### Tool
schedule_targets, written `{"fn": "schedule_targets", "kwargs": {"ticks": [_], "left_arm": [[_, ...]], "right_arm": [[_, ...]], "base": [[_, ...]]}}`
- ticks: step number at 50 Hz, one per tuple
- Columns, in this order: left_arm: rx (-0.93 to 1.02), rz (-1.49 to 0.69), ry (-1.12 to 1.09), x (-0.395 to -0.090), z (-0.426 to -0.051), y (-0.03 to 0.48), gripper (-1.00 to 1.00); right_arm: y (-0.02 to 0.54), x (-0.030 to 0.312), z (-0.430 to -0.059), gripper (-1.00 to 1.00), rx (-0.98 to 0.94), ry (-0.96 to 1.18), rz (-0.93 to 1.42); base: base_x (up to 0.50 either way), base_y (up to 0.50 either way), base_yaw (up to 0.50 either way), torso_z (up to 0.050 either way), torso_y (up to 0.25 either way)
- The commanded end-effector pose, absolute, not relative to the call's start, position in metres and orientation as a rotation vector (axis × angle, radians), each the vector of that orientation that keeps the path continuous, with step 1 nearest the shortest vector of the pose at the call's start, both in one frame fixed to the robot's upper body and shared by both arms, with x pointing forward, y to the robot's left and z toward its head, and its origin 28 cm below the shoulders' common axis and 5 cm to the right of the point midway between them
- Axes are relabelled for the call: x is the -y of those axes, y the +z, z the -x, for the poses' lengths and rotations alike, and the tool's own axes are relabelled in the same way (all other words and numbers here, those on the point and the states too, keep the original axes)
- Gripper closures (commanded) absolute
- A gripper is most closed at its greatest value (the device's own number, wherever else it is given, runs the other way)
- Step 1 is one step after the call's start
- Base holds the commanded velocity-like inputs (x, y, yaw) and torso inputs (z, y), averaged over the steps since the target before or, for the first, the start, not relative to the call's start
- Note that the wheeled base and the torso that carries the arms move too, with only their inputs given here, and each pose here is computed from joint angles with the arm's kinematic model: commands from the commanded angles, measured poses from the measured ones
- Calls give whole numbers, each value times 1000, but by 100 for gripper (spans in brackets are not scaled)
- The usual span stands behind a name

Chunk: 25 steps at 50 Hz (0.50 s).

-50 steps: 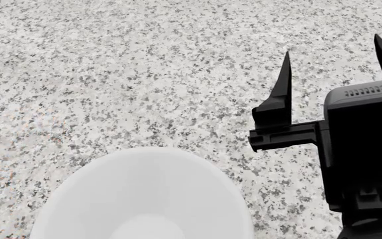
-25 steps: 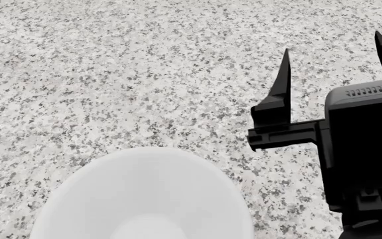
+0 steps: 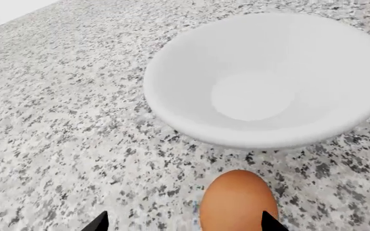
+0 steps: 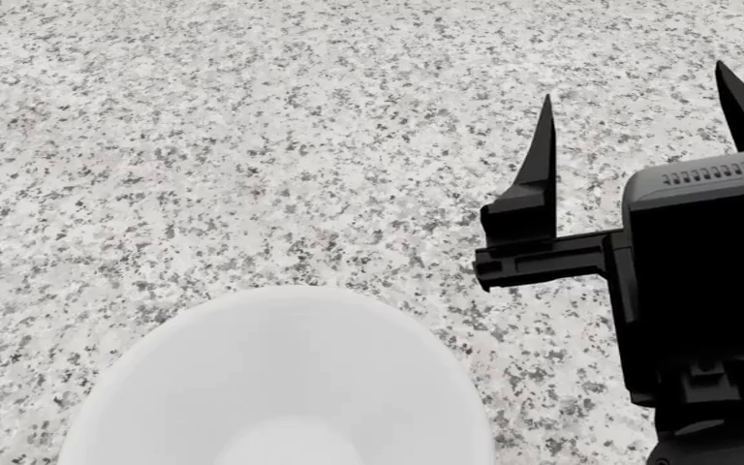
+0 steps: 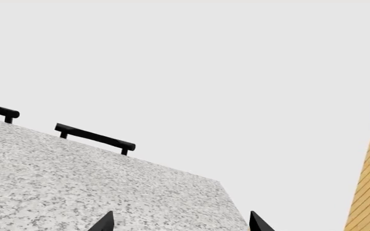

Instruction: Place the eggs and milk next to the bowl.

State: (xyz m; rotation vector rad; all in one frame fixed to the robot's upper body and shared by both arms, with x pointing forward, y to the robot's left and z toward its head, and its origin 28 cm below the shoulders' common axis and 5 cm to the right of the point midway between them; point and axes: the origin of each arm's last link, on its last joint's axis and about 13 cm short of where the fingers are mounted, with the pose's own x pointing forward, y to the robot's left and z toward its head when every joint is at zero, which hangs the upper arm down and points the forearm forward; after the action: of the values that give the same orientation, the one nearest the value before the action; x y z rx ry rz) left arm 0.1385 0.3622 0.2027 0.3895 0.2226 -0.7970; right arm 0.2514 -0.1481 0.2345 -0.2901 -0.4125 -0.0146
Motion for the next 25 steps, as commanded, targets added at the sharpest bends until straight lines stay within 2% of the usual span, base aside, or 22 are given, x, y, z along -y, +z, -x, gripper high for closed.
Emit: {"fn": "schedule_targets", "kwargs": {"ticks": [1,11,25], "left_arm": [[-203,-336,-662,-374,-130,205,-100],[-199,-284,-589,-378,-129,202,-100],[-216,-192,-377,-385,-138,196,-100]], "right_arm": [[235,149,-249,-100,428,-22,283],[233,150,-250,-100,424,-20,281],[234,148,-253,-100,423,-11,281]], "base": [[0,0,0,0,0],[0,0,0,0,0],[0,0,0,0,0]]}}
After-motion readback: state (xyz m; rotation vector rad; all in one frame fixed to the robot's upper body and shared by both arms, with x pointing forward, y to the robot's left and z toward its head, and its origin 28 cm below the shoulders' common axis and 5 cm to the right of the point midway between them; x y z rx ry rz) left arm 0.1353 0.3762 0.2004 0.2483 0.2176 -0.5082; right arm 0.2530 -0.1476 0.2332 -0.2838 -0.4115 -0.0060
